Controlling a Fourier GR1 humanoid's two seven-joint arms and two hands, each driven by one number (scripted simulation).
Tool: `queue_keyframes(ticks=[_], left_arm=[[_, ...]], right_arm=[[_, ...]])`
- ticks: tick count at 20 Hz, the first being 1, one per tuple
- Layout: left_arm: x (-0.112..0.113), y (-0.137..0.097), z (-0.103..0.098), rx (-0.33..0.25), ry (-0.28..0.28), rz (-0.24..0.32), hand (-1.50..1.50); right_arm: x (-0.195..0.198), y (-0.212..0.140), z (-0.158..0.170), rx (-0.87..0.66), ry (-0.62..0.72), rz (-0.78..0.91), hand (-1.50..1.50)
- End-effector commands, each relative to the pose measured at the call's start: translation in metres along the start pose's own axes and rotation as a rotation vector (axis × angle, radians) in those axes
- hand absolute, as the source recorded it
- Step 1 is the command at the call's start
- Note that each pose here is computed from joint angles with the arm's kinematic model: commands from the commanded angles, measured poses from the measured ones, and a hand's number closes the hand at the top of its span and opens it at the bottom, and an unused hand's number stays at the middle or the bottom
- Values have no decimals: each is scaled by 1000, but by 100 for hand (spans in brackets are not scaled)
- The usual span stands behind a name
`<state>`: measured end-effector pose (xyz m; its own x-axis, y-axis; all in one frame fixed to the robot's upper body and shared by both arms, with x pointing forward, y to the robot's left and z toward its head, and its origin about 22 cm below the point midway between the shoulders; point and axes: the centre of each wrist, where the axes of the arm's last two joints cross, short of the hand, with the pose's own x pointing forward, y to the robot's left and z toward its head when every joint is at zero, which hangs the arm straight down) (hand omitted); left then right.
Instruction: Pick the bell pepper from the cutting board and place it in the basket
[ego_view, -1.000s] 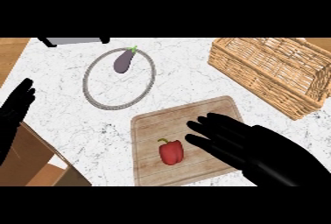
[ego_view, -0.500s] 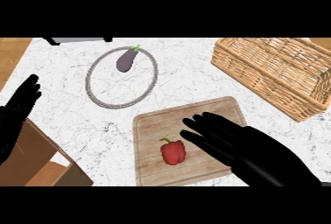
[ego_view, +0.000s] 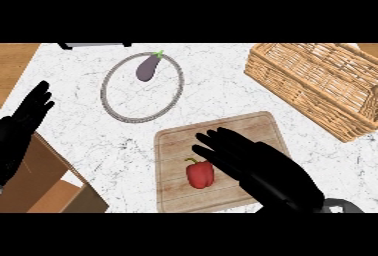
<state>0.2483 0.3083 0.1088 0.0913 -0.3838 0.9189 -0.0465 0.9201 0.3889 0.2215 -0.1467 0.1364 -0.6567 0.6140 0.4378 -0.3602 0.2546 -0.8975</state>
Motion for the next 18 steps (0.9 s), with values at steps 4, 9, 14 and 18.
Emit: queue_keyframes(ticks=[4, 9, 14, 18], left_arm=[[-40, -44, 3, -42, 109, 89, 0], [-42, -38, -8, -10, 119, 73, 0], [-41, -32, -9, -29, 113, 72, 0], [-35, -34, -11, -40, 113, 76, 0]], right_arm=[[-3, 30, -15, 1, 8, 5, -150], [-10, 28, -18, 5, -18, 7, -150], [-4, 58, -33, 8, 0, -2, -150], [-9, 65, -42, 40, 25, 6, -150]])
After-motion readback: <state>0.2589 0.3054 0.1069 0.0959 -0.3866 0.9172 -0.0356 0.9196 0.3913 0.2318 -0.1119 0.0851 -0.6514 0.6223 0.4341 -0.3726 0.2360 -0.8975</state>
